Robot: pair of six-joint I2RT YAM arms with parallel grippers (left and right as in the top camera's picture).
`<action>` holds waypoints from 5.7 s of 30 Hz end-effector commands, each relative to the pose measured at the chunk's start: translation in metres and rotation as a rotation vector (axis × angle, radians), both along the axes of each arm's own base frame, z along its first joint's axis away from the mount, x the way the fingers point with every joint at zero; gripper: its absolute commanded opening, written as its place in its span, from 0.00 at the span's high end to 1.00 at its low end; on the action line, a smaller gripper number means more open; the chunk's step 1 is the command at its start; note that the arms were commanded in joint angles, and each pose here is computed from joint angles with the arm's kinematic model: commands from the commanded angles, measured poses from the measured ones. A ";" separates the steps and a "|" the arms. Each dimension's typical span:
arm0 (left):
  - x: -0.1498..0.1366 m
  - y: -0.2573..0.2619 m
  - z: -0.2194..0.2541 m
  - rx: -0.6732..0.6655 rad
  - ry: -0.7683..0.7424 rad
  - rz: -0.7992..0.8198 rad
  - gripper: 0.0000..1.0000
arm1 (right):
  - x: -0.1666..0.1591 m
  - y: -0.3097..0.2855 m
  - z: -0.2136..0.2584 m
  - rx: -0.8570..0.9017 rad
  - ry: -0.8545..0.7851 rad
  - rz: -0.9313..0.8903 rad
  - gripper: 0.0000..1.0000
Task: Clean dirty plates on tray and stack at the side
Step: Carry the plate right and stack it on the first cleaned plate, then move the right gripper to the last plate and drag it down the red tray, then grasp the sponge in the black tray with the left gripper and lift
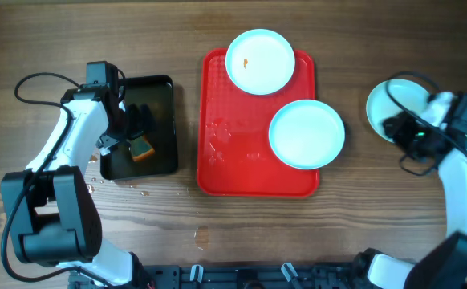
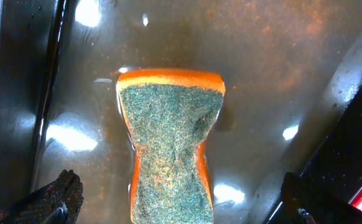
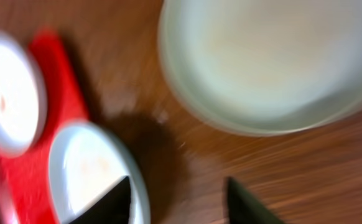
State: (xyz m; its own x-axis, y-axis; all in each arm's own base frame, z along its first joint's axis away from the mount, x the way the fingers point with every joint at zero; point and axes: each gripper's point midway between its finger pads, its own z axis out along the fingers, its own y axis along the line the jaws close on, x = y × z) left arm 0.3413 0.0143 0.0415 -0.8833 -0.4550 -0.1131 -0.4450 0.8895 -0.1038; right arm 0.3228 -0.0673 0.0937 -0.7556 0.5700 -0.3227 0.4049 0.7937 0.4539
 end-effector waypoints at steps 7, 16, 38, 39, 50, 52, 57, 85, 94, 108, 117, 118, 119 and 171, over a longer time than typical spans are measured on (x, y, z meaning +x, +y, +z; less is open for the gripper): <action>-0.001 -0.001 0.003 -0.006 -0.012 -0.005 0.00 | 0.011 0.066 -0.074 -0.003 0.109 0.294 0.40; -0.001 -0.001 0.003 -0.007 -0.012 -0.005 0.00 | 0.019 0.094 -0.082 -0.018 0.072 0.430 0.92; -0.001 -0.001 0.003 -0.007 -0.012 -0.005 0.00 | 0.001 -0.104 -0.008 -0.256 0.050 -0.491 0.96; -0.001 -0.001 0.003 -0.006 -0.012 -0.005 0.00 | 0.001 -0.105 -0.011 -0.256 0.053 -0.494 0.96; -0.001 -0.001 0.003 -0.006 -0.012 -0.005 0.00 | 0.003 -0.123 -0.015 -0.356 0.067 -0.484 0.53; -0.001 -0.001 0.003 -0.006 -0.012 -0.005 0.00 | 0.016 -0.107 -0.004 -0.292 0.005 -0.408 0.57; -0.001 -0.001 0.003 -0.007 -0.012 -0.005 0.00 | 0.049 -0.038 0.033 -0.113 -0.164 -0.143 0.69; -0.001 -0.001 0.003 -0.007 -0.012 -0.005 0.00 | 0.158 0.242 -0.096 -0.221 -0.393 0.630 0.58; -0.001 -0.001 0.003 -0.006 -0.012 -0.005 0.00 | 0.108 0.235 -0.094 -0.177 -0.172 0.679 0.69; -0.001 -0.001 0.003 -0.007 -0.012 -0.005 0.00 | 0.011 0.240 -0.038 -0.191 0.059 0.799 0.64; -0.001 -0.001 0.003 -0.007 -0.012 -0.005 0.00 | 0.068 0.152 -0.039 -0.262 0.054 0.320 0.53; -0.001 -0.001 0.003 -0.007 -0.012 -0.005 0.00 | 0.071 0.147 -0.040 -0.261 0.049 0.306 0.53; -0.001 -0.001 0.003 -0.007 -0.012 -0.005 0.00 | 0.076 0.145 -0.043 -0.246 0.039 0.301 0.53; -0.018 -0.003 -0.022 -0.012 -0.021 0.004 0.96 | 0.006 0.183 -0.070 -0.207 0.264 0.589 0.84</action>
State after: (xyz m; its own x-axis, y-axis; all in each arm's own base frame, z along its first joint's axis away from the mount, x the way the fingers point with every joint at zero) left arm 0.3206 0.0163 -0.0004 -0.8743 -0.4684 -0.1273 -0.4599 0.8833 -0.0914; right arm 0.3292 0.1187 0.0191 -0.9927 0.0299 -0.1164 0.0014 0.9713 0.2378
